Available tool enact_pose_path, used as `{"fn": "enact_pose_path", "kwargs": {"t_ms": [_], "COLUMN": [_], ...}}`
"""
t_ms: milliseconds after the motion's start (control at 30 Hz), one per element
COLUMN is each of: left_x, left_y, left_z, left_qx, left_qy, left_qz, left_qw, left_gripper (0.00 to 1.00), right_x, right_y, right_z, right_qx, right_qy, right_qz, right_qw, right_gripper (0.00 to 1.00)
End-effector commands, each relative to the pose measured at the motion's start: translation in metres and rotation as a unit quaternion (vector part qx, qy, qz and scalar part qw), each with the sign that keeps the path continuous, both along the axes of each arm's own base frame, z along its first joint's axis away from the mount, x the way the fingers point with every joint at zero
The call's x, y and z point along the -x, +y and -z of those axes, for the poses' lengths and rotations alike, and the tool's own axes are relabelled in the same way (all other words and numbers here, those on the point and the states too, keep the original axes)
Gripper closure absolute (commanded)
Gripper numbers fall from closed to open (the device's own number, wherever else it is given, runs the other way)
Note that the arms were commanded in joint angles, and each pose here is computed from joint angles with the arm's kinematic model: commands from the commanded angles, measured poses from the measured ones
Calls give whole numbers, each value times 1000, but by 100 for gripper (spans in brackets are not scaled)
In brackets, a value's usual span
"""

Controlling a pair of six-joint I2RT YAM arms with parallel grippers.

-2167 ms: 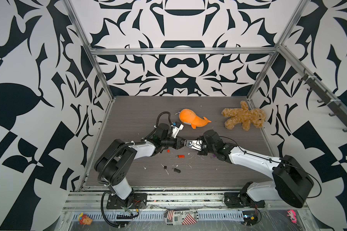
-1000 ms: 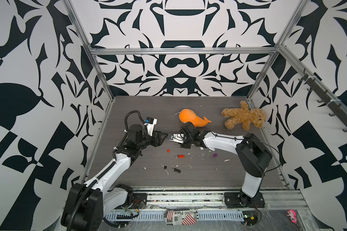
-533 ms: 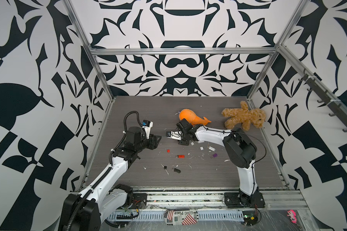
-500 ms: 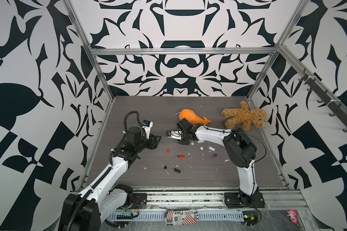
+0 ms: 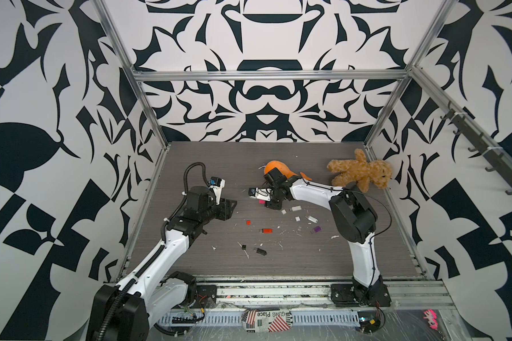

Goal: Close the usb drive cover
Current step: Place the USB drive at the center of the board, then pick up the cover from the center of the board.

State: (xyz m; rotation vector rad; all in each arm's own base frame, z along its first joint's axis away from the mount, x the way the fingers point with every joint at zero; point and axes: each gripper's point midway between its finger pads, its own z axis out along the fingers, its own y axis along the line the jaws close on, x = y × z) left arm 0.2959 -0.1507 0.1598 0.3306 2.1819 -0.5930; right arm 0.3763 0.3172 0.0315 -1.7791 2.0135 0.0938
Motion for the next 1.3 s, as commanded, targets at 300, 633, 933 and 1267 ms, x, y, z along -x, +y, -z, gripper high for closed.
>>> {"fn": "enact_pose_path", "kwargs": {"t_ms": [300,633,933,1267], "left_x": [-3,-7,-5,-9], "left_y": [1,13,16,14], "left_z": [3,10,19,24], "left_qx": [5,69,61,49], "left_qy": [33,94,124,133], "left_qz": [-13,-47,-42,-32], "left_qw": [999,992,989,989], "left_gripper": [40,41,45,45], "right_x": [41,73,78,86], "right_y": [11,54,76,85], "right_z": [-93,-63,-33,-23], "right_qx": [-150,-198,-162,-162], "right_qy": [-40,0,33,68], "right_qz": [-110,-189,-223,-231], "right_qw": [982,962,961,957], "right_gripper": [56,61,62,61]}}
